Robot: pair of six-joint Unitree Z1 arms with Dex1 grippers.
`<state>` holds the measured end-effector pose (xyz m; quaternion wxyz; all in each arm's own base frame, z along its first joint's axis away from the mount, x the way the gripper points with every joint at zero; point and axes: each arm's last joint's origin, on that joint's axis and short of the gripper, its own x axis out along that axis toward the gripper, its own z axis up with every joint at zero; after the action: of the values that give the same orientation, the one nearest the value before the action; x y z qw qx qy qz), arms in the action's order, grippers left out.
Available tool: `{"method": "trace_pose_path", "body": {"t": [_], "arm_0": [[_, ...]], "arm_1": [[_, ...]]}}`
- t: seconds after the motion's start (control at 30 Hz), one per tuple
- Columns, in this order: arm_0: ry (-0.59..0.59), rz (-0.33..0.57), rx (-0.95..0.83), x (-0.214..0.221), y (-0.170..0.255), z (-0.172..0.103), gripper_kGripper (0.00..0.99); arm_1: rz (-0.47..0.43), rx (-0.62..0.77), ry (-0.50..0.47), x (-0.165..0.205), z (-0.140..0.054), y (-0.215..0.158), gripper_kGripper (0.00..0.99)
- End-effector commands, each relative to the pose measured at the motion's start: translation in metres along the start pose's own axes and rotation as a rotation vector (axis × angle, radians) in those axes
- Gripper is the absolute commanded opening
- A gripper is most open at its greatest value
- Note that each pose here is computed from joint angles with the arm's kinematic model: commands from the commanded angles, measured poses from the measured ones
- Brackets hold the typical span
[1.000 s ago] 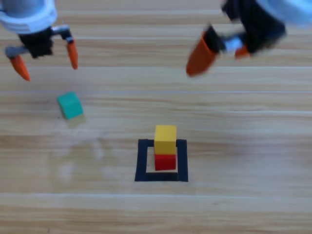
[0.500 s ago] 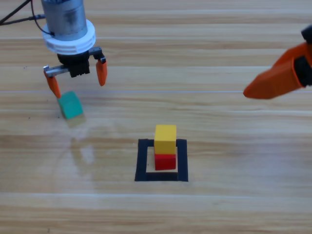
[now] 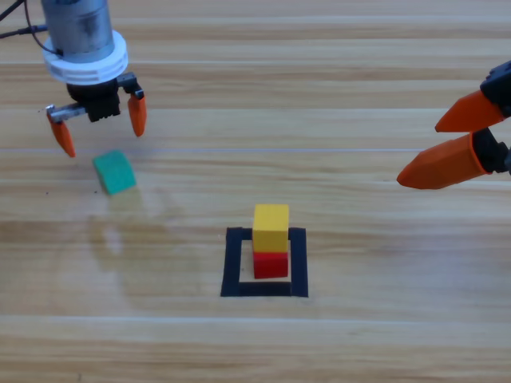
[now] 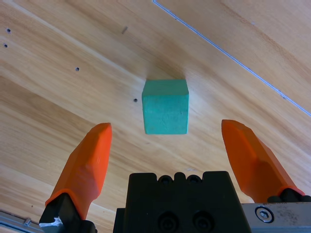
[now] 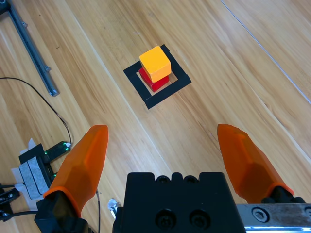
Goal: Stack the blocks in the rectangular block: red at the bottom, yellow in the middle, green on top
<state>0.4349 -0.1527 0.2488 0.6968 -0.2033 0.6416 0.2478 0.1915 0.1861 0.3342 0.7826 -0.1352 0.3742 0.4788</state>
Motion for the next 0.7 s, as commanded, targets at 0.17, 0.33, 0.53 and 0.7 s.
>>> {"method": "trace_pose_path", "body": {"t": [0.17,0.33,0.53,0.7], "arm_0": [[0.067,0.081,0.011,0.054,-0.01,0.009,0.957],[0.072,0.065,0.025,0.056,-0.016,0.003,0.946],[0.081,0.056,0.034,0.063,-0.019,-0.003,0.946],[0.089,0.049,0.031,0.066,-0.015,-0.005,0.945]], "arm_1": [[0.024,-0.003,0.022,0.014,-0.001,-0.004,0.989],[0.025,-0.003,0.023,0.014,-0.001,-0.004,0.989],[0.025,-0.002,0.025,0.014,-0.001,-0.004,0.989],[0.025,-0.001,0.028,0.014,-0.001,-0.004,0.989]]}}
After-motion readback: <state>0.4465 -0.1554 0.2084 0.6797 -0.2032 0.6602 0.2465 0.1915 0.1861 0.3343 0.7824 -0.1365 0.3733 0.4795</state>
